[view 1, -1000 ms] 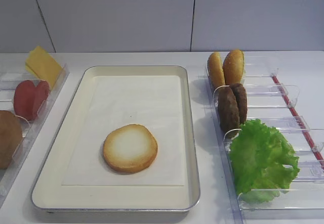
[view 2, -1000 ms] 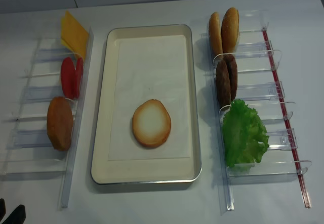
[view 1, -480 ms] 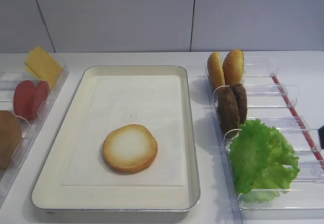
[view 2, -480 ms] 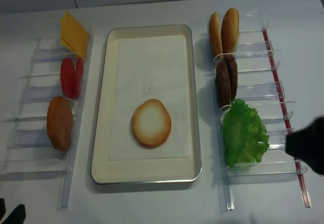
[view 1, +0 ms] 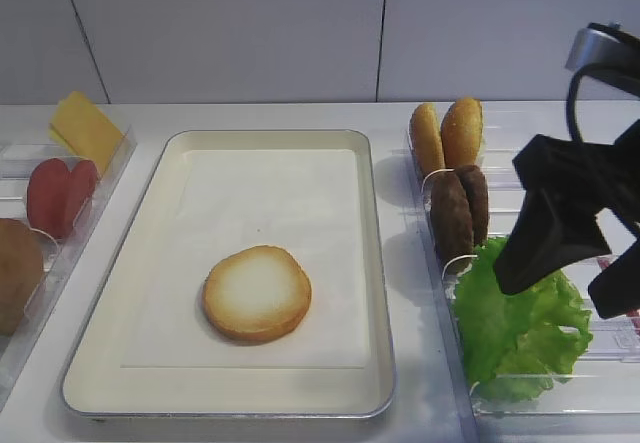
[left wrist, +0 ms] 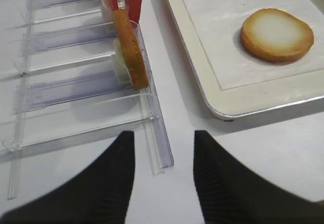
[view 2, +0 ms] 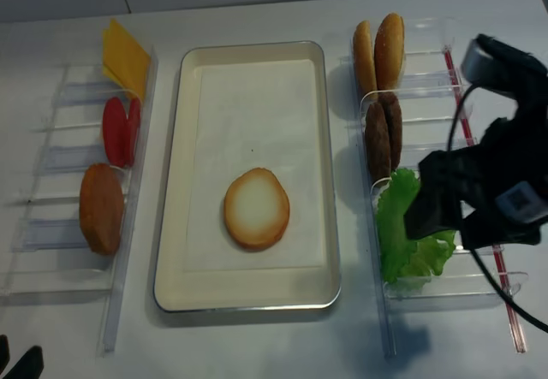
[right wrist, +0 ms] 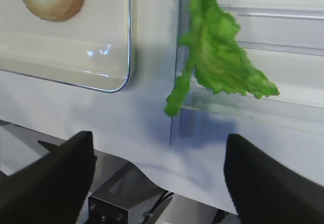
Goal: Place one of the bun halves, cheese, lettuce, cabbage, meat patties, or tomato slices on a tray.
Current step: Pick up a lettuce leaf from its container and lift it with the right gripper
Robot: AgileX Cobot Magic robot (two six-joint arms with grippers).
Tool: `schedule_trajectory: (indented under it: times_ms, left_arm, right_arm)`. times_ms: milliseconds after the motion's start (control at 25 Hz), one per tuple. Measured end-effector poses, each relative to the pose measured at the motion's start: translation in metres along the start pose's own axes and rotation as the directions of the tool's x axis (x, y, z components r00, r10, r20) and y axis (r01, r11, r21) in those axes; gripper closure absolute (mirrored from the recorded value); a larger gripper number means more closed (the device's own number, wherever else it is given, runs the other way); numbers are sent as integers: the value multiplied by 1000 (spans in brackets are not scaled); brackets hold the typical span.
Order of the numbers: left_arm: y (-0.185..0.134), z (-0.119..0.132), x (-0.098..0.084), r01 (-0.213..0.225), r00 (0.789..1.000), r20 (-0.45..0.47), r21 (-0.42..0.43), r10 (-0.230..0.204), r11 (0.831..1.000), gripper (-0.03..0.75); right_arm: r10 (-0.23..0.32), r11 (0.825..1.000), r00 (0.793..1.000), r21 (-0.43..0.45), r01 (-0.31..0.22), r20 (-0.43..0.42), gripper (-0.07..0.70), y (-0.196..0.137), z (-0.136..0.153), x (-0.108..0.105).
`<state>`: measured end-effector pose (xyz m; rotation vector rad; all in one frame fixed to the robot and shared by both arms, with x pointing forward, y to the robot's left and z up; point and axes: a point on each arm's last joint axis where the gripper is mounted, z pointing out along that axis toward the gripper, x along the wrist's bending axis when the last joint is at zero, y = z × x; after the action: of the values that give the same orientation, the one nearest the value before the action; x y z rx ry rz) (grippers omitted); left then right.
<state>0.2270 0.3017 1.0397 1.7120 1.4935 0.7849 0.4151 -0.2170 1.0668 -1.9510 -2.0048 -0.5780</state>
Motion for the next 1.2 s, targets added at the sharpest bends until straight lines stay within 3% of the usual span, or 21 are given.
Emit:
schedule_trajectory:
  times_ms: [400,520,680,880,1200]
  left_arm:
    - [0,0,0,0,1000,0,0,0,1000,448]
    - [0,0,0,0,1000,0,0,0,1000,448]
    - [0,0,0,0,1000,0,0,0,1000,448]
    - [0,0,0,0,1000,0,-2,0,1000,448]
    - [0,0,0,0,1000,0,-2,0,1000,448]
  right_arm:
    - [0,999,998,50,-3,66,97,28,39,11]
    - [4,999,997,49,-8,74,131,34,48,10]
    - [-4,999,996,32,1,89,283,38,50,8]
    - [-37,999,991,18,35,125,575,42,46,8]
    - [-108,993,991,-33,111,78,601,59,5,38]
